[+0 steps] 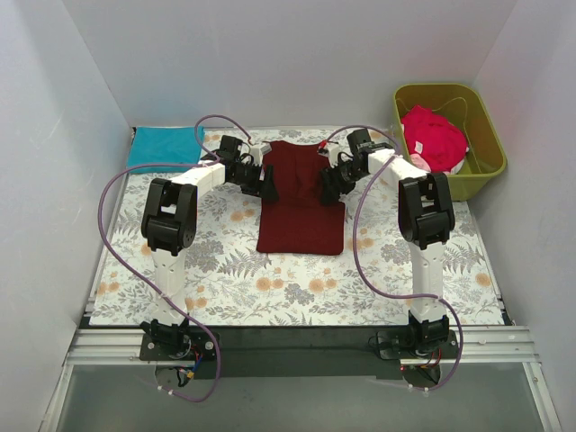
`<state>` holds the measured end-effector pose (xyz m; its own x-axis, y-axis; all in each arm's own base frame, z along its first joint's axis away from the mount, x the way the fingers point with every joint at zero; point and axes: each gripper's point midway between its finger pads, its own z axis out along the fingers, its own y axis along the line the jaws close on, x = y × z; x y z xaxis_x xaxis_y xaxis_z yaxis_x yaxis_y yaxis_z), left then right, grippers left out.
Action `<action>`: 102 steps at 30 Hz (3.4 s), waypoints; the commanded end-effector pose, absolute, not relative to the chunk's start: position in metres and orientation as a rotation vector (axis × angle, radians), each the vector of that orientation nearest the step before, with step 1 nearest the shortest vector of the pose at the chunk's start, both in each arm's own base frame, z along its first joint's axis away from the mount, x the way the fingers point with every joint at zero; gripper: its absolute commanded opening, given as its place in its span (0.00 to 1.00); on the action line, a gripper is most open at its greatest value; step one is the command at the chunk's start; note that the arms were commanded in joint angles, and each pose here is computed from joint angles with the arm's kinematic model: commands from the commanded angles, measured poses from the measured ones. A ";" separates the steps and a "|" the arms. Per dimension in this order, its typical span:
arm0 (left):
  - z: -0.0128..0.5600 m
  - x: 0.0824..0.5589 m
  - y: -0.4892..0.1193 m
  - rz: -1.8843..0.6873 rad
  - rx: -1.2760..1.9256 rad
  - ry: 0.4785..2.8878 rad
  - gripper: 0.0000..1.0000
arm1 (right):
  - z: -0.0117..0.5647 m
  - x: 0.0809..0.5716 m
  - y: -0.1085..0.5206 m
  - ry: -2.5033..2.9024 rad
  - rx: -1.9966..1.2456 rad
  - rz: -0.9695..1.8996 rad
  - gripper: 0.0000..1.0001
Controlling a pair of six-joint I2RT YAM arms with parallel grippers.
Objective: Fold and stack the t-shirts
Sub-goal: Fold the tshirt
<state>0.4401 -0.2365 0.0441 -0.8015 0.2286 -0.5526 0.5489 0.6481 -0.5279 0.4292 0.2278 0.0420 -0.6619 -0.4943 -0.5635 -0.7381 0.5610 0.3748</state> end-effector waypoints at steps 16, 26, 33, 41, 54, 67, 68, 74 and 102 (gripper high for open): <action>0.053 0.445 -0.241 -0.991 0.624 2.390 0.63 | 0.054 0.401 0.241 2.366 -1.129 0.881 0.48; 0.053 0.445 -0.241 -0.989 0.622 2.389 0.63 | 0.074 0.403 0.257 2.297 -1.164 0.905 0.24; 0.052 0.444 -0.240 -0.984 0.619 2.393 0.63 | 0.087 0.412 0.262 2.236 -1.200 0.871 0.15; 0.060 0.446 -0.239 -0.963 0.607 2.370 0.54 | 0.070 0.415 0.263 2.201 -1.282 0.855 0.01; 0.065 0.452 -0.230 -0.873 0.571 2.367 0.23 | 0.047 0.433 0.265 2.182 -1.292 0.827 0.01; 0.100 0.452 -0.226 -0.854 0.541 2.254 0.00 | 0.099 0.425 0.278 2.043 -1.285 0.912 0.01; 0.100 0.453 -0.226 -0.848 0.541 2.253 0.00 | 0.098 0.425 0.278 2.039 -1.286 0.915 0.01; 0.086 0.460 -0.214 -0.795 0.504 2.287 0.00 | 0.086 0.430 0.277 2.055 -1.288 0.897 0.01; 0.173 0.390 -0.197 -0.827 0.911 2.055 0.63 | 0.200 0.424 0.253 1.859 -1.277 0.649 0.89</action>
